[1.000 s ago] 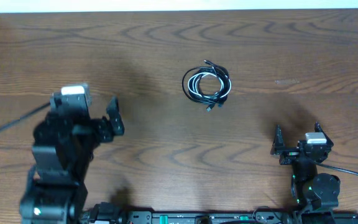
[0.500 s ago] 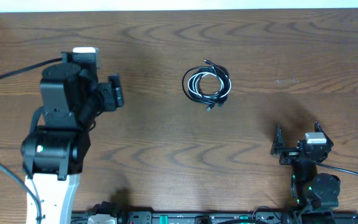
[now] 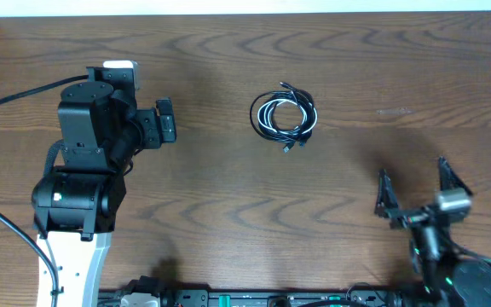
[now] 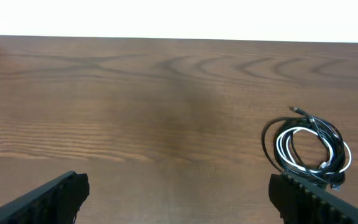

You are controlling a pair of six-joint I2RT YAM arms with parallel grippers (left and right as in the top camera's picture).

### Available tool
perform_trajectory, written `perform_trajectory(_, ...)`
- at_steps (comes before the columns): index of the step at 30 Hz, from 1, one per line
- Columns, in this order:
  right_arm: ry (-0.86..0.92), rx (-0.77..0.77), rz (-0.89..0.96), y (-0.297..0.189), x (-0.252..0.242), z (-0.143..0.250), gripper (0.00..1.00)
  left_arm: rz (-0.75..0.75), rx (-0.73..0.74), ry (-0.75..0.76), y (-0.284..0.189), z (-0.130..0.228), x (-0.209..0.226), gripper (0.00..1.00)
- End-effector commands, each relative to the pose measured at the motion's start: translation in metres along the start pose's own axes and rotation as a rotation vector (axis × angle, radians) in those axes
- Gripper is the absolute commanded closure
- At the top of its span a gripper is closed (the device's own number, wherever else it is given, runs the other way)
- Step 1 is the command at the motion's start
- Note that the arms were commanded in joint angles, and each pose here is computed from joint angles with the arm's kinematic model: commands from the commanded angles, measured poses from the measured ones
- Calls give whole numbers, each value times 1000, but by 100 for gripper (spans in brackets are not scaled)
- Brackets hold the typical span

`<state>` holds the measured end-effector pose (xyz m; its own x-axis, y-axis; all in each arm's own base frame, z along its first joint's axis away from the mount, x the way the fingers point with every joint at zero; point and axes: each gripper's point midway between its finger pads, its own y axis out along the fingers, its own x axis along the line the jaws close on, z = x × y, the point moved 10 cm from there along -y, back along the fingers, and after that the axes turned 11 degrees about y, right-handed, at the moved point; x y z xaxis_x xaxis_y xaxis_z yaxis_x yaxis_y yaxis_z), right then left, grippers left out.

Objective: Untangle cables
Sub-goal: 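Raise both grippers and move them toward the cable coil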

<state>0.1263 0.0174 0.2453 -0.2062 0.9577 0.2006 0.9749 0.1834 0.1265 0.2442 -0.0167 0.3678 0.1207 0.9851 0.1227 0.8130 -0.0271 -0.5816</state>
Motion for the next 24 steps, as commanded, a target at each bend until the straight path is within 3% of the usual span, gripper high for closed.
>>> perform_trajectory(1,20,-50,-65,-18,16,-48,1,-7,-35,-17,-8,-7,2,2)
perform_trajectory(7,17,-5,27,-51,28,-111,1,-7,-35,-16,-8,-7,2,2)
perform_trajectory(12,4,76,86,-52,32,-140,1,-5,-24,-16,-8,-5,2,2)
perform_trajectory(24,-3,584,128,33,26,-144,1,-4,-12,-16,-8,-3,2,2)
